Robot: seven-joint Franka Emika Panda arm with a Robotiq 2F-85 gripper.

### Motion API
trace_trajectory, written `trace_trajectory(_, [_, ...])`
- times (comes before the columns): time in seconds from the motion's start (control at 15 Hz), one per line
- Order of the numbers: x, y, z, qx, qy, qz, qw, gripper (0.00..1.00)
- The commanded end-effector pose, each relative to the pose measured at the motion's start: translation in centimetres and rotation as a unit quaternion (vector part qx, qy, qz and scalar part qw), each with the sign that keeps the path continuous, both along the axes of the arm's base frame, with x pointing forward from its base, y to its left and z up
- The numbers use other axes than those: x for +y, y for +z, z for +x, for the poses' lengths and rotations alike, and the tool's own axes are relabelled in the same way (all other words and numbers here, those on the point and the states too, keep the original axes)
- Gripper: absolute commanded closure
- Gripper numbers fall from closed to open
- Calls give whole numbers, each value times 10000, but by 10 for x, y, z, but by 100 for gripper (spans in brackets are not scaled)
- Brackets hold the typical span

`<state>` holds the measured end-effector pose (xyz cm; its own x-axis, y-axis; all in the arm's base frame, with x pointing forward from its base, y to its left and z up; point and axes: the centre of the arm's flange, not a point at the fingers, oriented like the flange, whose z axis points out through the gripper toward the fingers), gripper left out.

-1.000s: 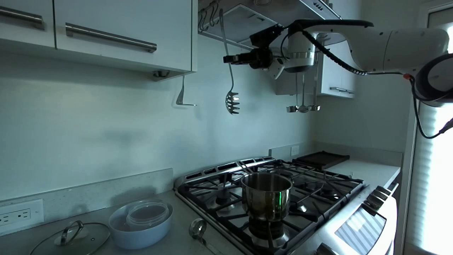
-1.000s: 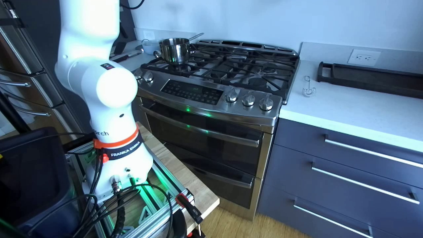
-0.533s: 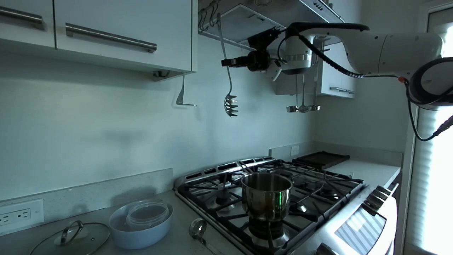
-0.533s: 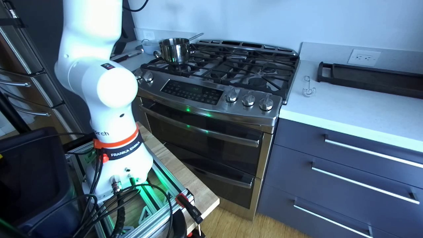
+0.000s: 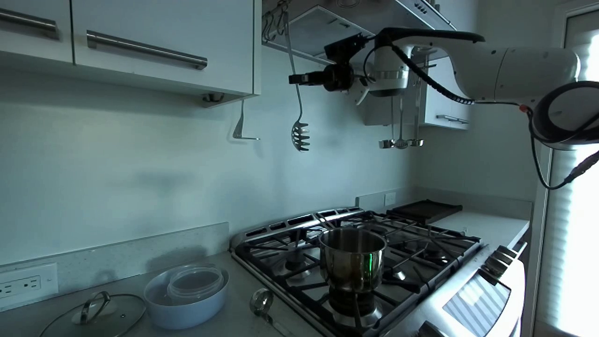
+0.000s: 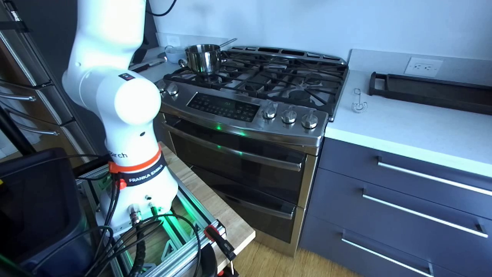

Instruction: Remove the silver ladle from the pot and hang it above the stove

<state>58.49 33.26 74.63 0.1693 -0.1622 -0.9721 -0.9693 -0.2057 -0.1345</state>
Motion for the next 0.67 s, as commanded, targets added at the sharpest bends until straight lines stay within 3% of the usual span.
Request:
trace_trajectory(0.0, [6, 16, 10, -32, -35, -31, 10000, 97])
trace_trajectory(0.6, [6, 7, 13, 13, -105, -312, 9995, 97])
